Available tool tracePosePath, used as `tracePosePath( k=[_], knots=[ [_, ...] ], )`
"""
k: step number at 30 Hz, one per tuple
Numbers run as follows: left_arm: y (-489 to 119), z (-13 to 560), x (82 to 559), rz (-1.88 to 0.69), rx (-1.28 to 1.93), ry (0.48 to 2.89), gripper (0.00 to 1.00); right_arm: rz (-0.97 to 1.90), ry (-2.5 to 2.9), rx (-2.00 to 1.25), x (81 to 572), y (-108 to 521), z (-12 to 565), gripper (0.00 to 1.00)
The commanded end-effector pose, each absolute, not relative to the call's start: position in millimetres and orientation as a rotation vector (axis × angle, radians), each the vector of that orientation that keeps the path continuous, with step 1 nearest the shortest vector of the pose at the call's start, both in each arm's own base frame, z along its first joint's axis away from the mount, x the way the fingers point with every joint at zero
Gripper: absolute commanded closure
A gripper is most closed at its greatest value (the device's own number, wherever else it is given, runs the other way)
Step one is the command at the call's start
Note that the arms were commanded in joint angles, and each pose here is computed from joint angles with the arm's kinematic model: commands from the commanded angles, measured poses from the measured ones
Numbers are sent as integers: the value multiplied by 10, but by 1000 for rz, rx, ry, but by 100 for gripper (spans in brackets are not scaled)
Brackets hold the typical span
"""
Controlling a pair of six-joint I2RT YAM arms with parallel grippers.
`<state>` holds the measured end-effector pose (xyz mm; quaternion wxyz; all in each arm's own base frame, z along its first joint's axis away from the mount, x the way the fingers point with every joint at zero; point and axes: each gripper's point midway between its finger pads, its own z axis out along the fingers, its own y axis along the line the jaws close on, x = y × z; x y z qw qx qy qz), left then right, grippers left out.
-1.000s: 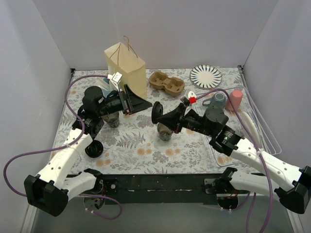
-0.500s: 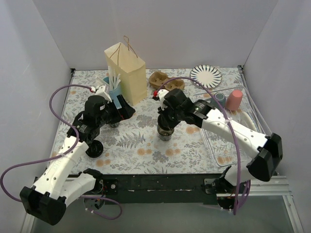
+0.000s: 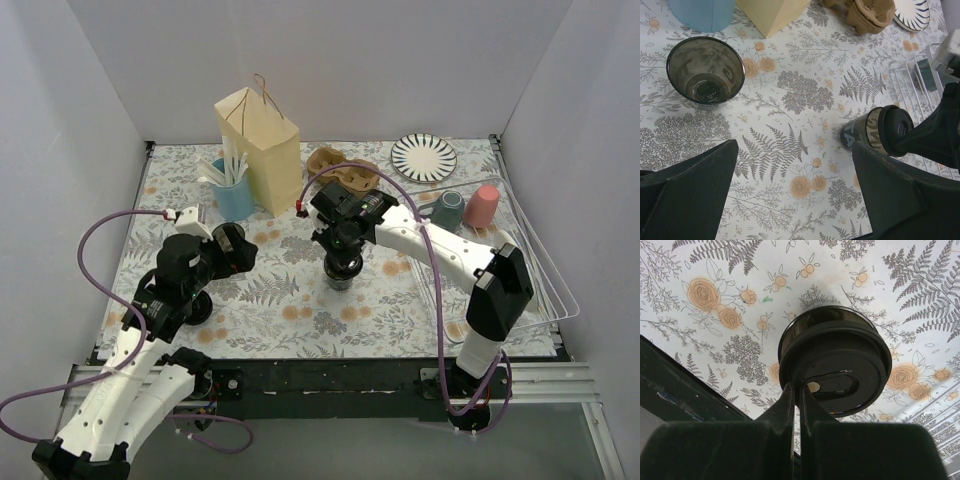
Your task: Pack the takeout coffee
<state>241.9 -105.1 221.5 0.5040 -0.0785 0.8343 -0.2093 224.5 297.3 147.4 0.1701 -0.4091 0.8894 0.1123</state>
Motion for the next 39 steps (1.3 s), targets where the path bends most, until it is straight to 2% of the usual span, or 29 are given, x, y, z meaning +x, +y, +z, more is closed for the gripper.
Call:
tracePosePath(
  k=[1,19,29,33,39],
  knots=[
    [-975,2318,2441,-476,-199,1953,2,353,2535,-1213,2213,3020,1529,99],
    [-981,2242,2456,-468,-201,1977,2,352,2576,-1239,2219,3111,1419,97],
    [-1041,2258,2439,-501,-168,1973,2,415,2534,-1201,2213,3205,1605,68],
    [-1193,2247,2455,-561,-119,2025,2,448,2500,-1173,2199,3192,1760,59],
    [-1594,2383,2406,-829,-106,2070,7,510,2455,-1040,2290,3074,1924,48]
  ],
)
